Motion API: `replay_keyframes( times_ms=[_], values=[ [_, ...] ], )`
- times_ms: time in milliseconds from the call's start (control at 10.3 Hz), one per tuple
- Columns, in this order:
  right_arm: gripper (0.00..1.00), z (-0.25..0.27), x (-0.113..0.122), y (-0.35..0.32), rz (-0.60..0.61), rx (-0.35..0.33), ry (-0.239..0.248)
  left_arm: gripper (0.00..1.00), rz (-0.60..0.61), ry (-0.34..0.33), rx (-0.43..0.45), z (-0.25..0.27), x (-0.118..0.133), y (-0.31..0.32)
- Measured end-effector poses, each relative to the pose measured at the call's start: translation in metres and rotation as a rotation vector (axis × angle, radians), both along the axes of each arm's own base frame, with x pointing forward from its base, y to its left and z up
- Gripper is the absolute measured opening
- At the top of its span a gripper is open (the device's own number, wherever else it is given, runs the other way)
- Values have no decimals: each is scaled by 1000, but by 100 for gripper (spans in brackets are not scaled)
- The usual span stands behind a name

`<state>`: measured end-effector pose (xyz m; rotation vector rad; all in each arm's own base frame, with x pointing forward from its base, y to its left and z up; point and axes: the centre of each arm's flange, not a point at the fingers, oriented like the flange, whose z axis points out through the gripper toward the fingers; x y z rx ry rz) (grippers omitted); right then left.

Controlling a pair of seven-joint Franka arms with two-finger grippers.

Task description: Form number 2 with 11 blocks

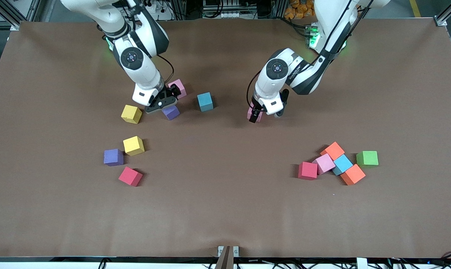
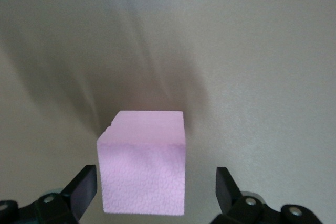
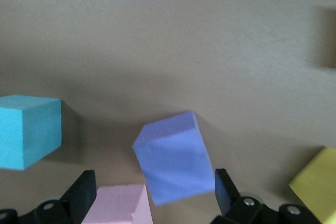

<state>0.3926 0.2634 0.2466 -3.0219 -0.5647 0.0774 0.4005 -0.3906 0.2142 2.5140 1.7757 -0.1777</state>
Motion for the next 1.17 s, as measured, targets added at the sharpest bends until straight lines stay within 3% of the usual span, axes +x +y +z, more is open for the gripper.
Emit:
replay_keyframes(
  times_ms=[195, 486, 778, 1167],
  values=[
    [100, -28, -5, 8, 14, 9, -1, 99, -5, 10, 7, -8, -2, 1],
    [100, -37, -6, 7, 45, 0, -10, 61, -35, 5, 18, -16, -4, -1],
    [100, -44, -6, 0, 68, -14, -23, 60, -23, 17, 2, -9, -26, -24],
    [100, -45, 0, -11, 72, -24, -11, 60, 147, 64, -19, 19, -86, -77]
  ],
)
